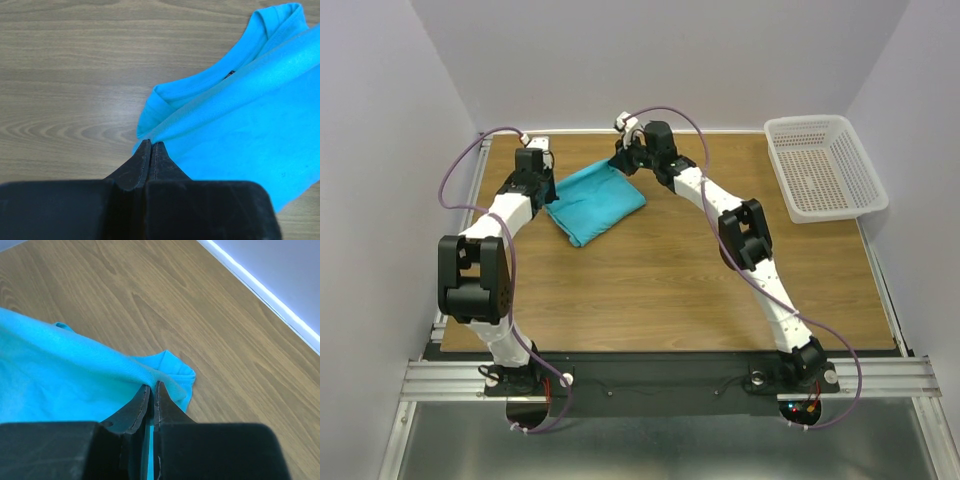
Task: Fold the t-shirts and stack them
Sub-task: Fold the tshirt
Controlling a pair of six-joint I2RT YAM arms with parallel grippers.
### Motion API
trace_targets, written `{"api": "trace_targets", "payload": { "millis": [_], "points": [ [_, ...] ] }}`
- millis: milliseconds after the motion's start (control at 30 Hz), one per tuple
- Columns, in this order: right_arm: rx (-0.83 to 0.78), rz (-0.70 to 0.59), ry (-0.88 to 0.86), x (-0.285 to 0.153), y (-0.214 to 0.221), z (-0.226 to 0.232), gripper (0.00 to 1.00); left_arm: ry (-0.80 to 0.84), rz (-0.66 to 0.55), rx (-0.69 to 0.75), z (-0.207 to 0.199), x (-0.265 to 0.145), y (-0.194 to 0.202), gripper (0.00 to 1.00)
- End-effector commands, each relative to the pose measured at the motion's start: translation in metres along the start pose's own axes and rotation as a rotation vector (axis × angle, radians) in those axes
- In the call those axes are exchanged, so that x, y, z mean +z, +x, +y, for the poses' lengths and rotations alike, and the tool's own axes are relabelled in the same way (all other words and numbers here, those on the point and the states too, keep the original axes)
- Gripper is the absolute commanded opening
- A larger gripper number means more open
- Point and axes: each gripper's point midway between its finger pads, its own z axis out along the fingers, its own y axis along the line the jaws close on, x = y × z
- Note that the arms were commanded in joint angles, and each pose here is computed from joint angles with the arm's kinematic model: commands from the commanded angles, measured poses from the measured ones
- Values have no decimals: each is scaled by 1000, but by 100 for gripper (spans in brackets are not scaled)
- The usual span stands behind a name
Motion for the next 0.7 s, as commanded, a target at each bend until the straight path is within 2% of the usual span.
{"api": "trace_targets", "payload": {
  "millis": [0, 67, 100, 133, 167, 233, 300, 333, 367, 400, 467, 500, 533, 600, 633, 667],
  "points": [
    [-53, -109, 48, 0, -40, -11, 16, -60, -44, -24, 17, 4, -21, 0],
    [-56, -110, 56, 0, -41, -13, 33, -73, -37, -38, 21, 6, -20, 1],
    [-62, -116, 61, -1, -45, -14, 49, -82, -33, -47, 23, 6, -18, 11],
    [-65, -117, 77, -2, -47, -17, 54, -89, -31, -54, 25, 6, -17, 18],
    [-72, -123, 82, -4, -51, -18, 58, -92, -38, -64, 26, 4, -19, 32],
    [-90, -137, 112, -12, -65, -25, 71, -99, -58, -78, 30, 0, -28, 48],
    [-101, -161, 143, -25, -84, -35, 77, -107, -92, -92, 33, -6, -41, 56],
    [-100, -169, 153, -30, -91, -39, 78, -114, -108, -99, 35, -10, -48, 57],
    [-93, -165, 163, -37, -92, -47, 79, -136, -138, -109, 41, -18, -58, 74],
    [-94, -162, 160, -43, -94, -50, 79, -147, -155, -116, 43, -22, -63, 83],
    [-108, -154, 131, -61, -109, -46, 79, -158, -199, -121, 47, -35, -79, 85],
    [-105, -127, 54, -66, -97, -37, 79, -148, -209, -117, 45, -38, -83, 85],
    [-113, -120, 8, -77, -106, -30, 79, -153, -223, -126, 54, -42, -87, 85],
    [-121, -54, -110, -100, -96, -7, 79, -41, -233, -112, 37, -50, -89, 84],
    [-124, -56, -239, -114, -94, 12, 78, 14, -237, -111, 28, -53, -89, 84],
    [-112, -21, -291, -133, -81, 28, 77, 159, -213, -107, 2, -57, -80, 82]
  ]
}}
